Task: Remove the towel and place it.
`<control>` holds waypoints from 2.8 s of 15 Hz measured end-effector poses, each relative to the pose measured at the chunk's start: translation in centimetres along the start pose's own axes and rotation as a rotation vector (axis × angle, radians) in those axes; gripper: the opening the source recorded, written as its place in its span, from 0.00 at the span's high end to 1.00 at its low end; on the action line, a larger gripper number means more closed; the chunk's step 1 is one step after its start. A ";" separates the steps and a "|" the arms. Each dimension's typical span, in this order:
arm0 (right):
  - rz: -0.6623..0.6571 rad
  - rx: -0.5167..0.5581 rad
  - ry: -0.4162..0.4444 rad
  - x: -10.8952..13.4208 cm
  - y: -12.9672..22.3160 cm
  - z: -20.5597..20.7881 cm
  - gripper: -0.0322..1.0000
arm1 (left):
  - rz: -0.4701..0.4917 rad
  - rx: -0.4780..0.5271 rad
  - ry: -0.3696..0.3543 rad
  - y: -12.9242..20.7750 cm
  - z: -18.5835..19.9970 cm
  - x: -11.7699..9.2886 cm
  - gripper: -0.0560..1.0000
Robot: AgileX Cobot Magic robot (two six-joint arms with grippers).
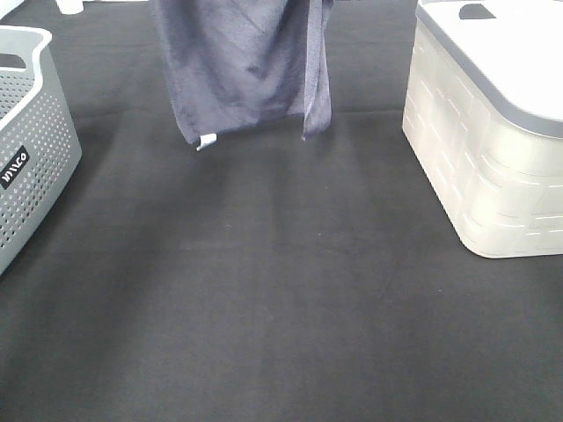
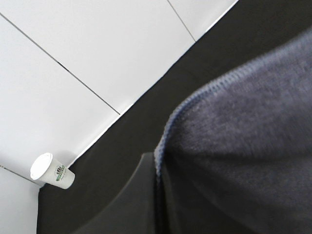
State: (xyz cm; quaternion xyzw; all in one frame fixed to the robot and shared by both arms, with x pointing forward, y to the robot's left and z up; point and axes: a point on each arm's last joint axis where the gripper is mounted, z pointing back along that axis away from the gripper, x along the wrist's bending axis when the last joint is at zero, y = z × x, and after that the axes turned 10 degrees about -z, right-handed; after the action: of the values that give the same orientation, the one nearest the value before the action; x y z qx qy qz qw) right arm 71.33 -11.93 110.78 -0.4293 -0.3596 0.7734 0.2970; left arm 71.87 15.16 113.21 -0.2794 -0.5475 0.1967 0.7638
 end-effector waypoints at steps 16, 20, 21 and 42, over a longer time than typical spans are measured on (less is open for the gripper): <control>-0.207 0.810 -0.518 6.2 10.1 -1.2 0.96 | 0.017 0.632 0.707 6.2 0.7 -9.0 0.95; -0.197 0.926 -0.581 6.5 10.6 -0.1 0.96 | -0.024 0.706 0.869 7.9 0.9 -11.3 0.95; -0.194 0.925 -0.583 6.5 10.6 -0.1 0.96 | -0.022 0.721 0.895 8.4 1.0 -12.0 0.95; -0.369 1.249 -0.827 12.6 18.6 4.3 0.96 | 0.069 0.874 1.139 12.5 5.2 -17.1 0.95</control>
State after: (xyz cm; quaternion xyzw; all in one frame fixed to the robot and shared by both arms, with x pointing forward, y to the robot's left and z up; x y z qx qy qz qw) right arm 58.97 -14.04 91.60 0.2090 -0.0038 0.8683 0.4498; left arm 61.47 15.45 94.05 -0.0245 0.0742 0.2455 0.9662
